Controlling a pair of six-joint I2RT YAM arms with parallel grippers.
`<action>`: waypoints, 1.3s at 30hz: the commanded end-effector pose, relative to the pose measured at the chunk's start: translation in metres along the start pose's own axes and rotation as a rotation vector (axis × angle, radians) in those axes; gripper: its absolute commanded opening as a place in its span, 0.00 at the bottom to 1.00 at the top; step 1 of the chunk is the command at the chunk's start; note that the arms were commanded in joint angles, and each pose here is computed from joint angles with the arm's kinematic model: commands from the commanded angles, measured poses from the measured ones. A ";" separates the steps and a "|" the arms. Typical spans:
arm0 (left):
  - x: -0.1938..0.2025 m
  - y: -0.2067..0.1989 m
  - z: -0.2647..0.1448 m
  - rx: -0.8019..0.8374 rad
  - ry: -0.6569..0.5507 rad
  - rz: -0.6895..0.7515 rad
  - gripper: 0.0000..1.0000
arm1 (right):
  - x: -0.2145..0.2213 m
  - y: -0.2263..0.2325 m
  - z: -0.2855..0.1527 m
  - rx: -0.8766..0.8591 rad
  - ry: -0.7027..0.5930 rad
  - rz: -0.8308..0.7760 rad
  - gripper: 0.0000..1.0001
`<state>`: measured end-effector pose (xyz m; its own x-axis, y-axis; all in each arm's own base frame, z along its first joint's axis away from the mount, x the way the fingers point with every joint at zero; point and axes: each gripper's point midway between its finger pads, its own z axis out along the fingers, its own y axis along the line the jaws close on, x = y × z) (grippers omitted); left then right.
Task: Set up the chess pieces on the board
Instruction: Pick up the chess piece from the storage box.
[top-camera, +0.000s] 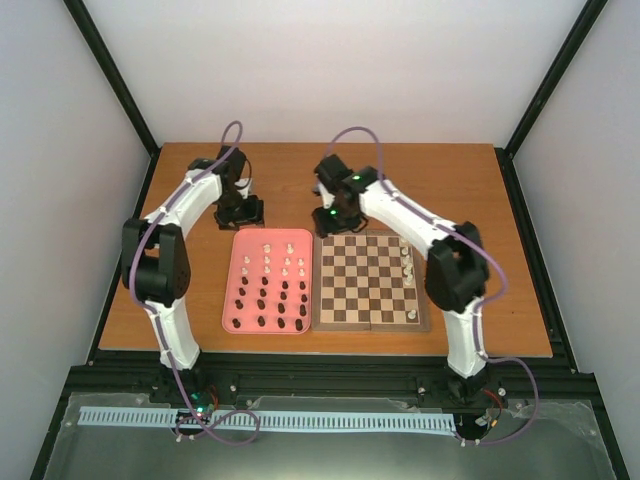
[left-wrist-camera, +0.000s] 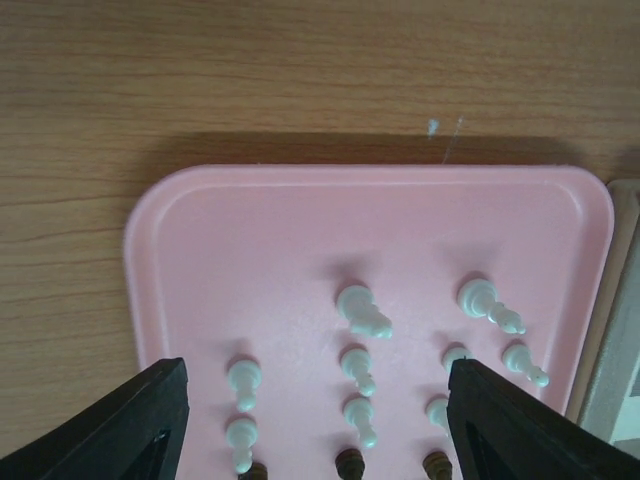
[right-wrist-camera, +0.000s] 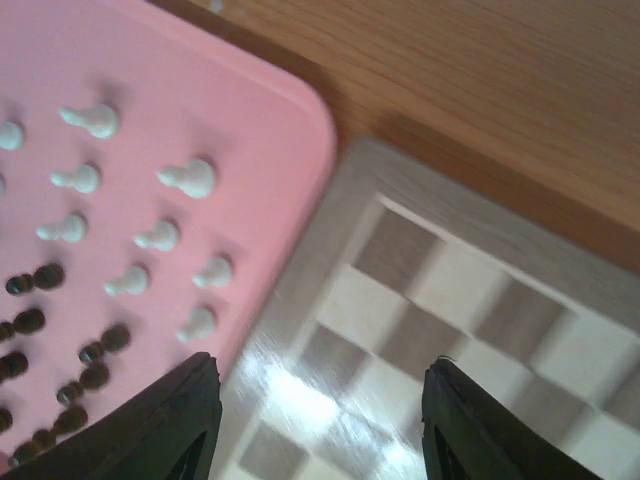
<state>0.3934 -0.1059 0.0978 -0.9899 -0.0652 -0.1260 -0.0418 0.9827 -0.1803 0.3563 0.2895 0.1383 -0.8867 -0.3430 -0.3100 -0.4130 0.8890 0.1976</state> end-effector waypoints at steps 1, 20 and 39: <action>-0.009 0.034 -0.026 0.027 -0.074 -0.140 0.80 | -0.028 0.050 0.022 -0.081 -0.027 -0.157 0.55; -0.007 0.062 -0.035 0.098 -0.111 -0.272 0.80 | -0.034 0.092 0.112 -0.218 0.103 -0.220 0.43; -0.006 0.061 -0.033 0.104 -0.107 -0.269 0.80 | -0.022 0.093 0.131 -0.215 0.154 -0.226 0.31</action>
<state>0.3886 -0.0360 0.1079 -0.9316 -0.3397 -0.1292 -0.2913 0.9105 -0.2935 0.3701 0.4143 0.0480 -0.7903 -0.5630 -0.2417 -0.6126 0.7191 0.3282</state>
